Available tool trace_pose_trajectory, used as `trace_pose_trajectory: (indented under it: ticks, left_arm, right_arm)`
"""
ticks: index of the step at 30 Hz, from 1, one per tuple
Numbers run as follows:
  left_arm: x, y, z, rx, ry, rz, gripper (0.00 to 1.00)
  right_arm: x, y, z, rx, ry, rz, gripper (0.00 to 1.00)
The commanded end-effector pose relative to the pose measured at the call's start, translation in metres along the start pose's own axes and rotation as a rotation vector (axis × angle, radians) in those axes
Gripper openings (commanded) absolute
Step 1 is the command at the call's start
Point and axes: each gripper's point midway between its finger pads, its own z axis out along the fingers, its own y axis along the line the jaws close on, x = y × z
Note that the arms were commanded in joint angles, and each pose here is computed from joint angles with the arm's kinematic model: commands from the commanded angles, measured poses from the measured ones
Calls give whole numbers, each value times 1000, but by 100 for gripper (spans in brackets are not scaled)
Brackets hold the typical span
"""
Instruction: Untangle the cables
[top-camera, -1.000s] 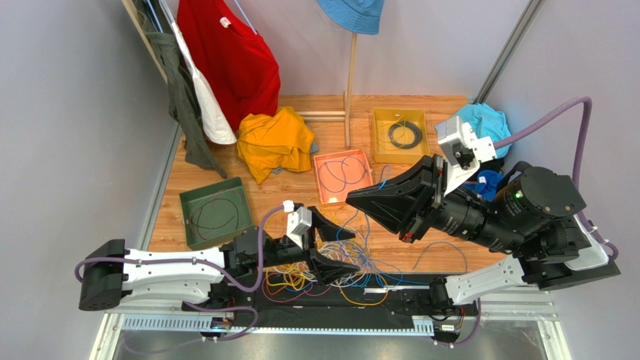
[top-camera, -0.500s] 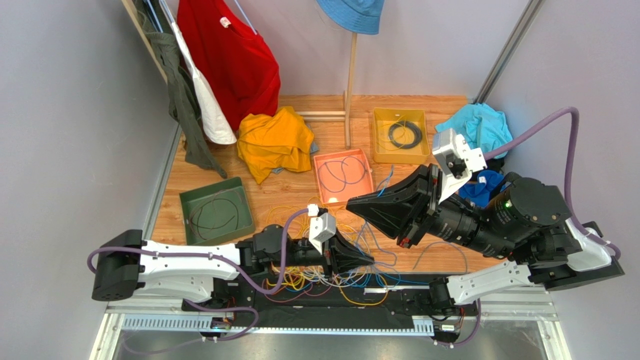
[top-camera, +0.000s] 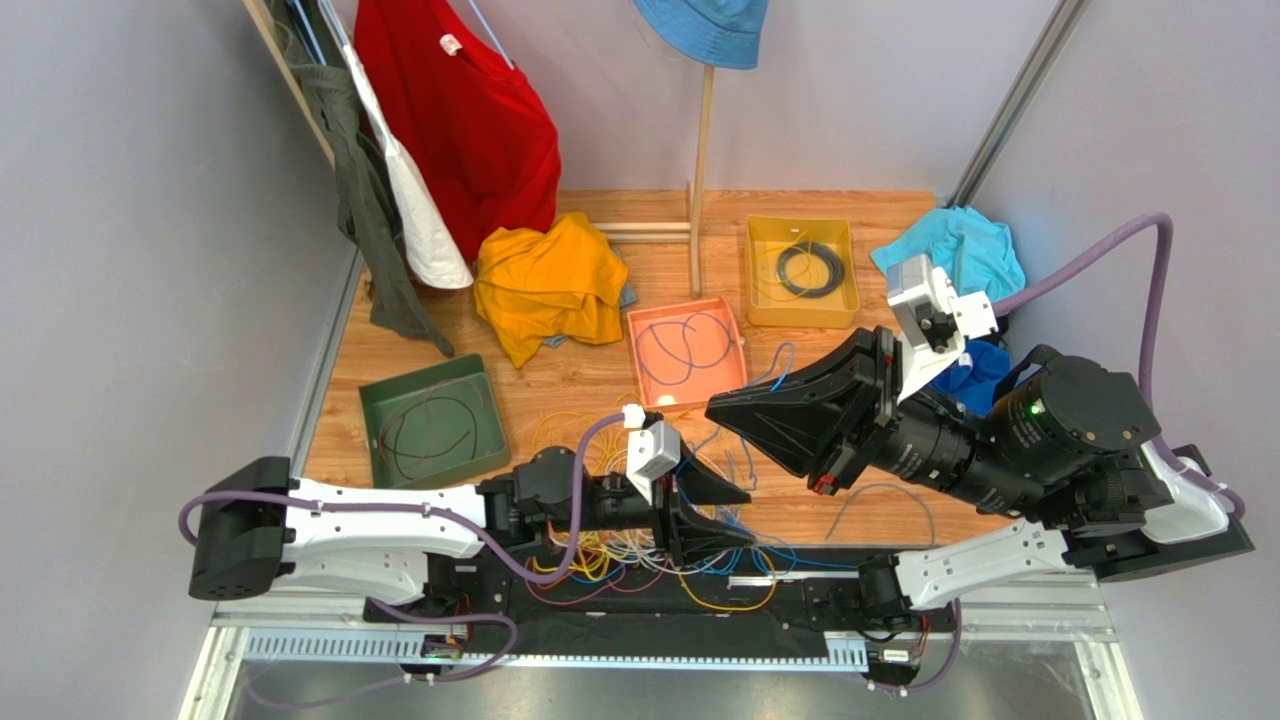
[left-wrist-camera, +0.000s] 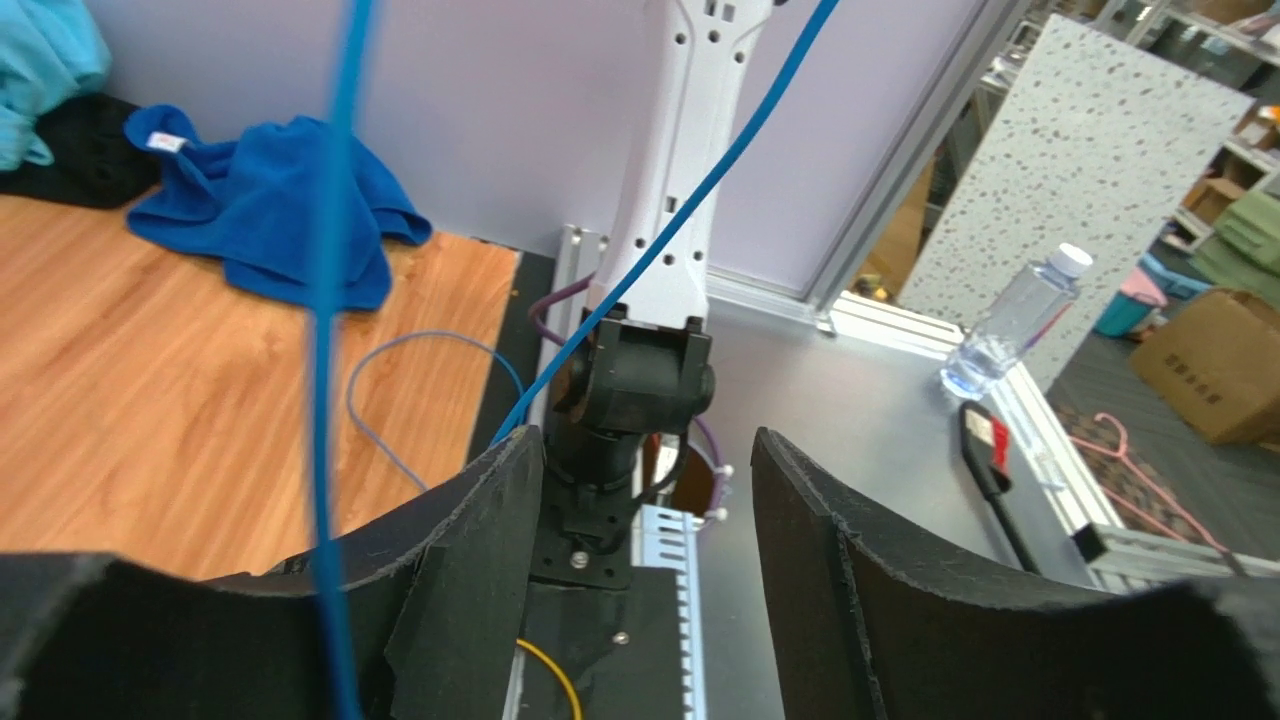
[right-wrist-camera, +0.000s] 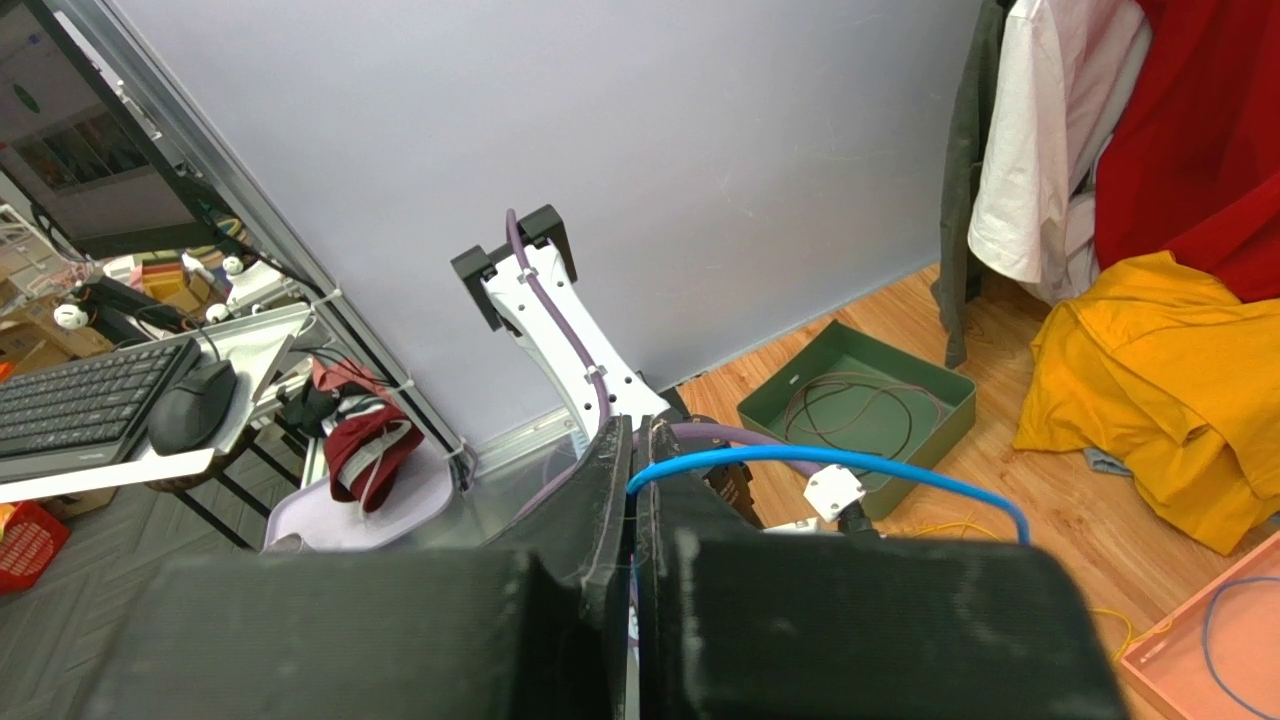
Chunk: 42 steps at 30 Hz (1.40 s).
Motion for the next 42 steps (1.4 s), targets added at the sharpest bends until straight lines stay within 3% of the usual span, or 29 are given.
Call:
trace_pose_trajectory:
  ticks: [1,2,10,18,25,34,42]
  left_arm:
    - [-16,-1,0,-15,-54,-2,65]
    - [-17,-1,-1,-19,-57,1,73]
    - [-14,14,-2,-91,-52,14,73]
    - [-15,53,-11,-320,-52,33,73]
    - [6,74,-43,-467,83,49,72]
    - [-8,77,-89,-552,54,57,73]
    - [-40,62,-110,-504,-69,80,74]
  right_arm:
    - [-13,7,3,-19,-30,18,0]
    - [-13,9,4,-24,-30,19,0]
    - [-12,14,9,-36,-23,15,0]
    - [-11,18,12,-52,-18,20,0]
    - [-12,17,9,-52,-18,22,0]
    - [-16,16,7,-51,-31,17,0]
    - [-24,21,12,-59,-40,0,0]
